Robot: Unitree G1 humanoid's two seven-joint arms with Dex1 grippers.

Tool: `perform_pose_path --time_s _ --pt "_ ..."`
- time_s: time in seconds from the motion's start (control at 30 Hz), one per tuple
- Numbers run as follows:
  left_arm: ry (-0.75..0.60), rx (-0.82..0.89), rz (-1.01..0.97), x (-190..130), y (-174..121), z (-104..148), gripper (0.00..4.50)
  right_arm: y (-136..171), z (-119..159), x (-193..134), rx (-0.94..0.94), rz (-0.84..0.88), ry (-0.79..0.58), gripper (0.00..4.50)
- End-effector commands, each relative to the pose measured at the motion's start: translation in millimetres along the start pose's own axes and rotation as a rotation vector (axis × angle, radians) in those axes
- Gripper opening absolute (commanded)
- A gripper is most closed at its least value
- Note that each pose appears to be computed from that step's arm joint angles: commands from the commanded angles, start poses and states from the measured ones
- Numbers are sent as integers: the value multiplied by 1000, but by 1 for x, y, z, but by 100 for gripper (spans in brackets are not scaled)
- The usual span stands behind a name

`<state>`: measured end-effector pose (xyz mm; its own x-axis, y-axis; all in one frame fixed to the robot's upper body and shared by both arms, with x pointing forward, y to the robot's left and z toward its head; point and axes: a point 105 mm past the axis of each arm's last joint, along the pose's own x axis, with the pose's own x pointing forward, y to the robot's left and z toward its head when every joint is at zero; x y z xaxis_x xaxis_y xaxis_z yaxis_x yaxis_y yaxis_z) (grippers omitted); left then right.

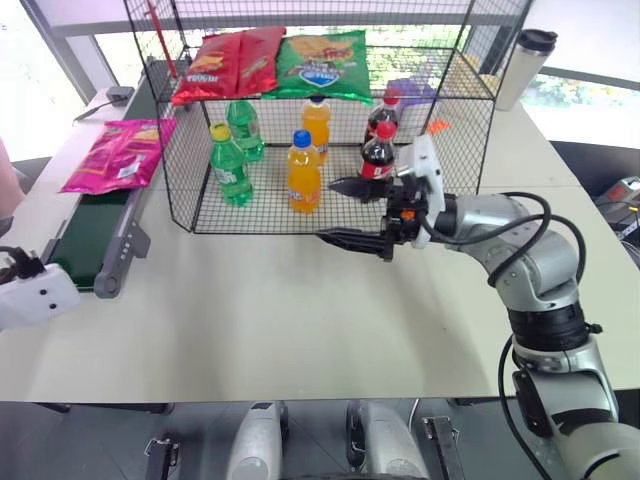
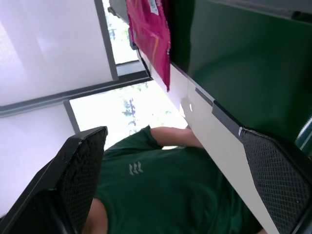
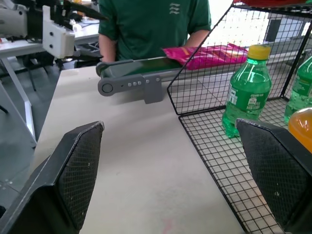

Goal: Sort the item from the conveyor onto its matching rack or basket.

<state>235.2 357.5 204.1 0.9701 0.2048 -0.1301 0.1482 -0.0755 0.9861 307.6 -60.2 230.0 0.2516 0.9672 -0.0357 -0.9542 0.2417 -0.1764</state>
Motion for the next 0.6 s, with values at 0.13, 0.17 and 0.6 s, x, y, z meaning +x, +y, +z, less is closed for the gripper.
perform_pose_path --time_s 0.13,0.17,0.6 --pt "1 13 35 8 1 1 448 0 8 -5 -52 -26 -16 450" --pt "-2 10 36 10 1 2 448 0 8 -6 -51 -31 -15 450" --pt "-48 -49 -12 28 -14 15 448 -3 6 -10 -62 -81 -6 450"
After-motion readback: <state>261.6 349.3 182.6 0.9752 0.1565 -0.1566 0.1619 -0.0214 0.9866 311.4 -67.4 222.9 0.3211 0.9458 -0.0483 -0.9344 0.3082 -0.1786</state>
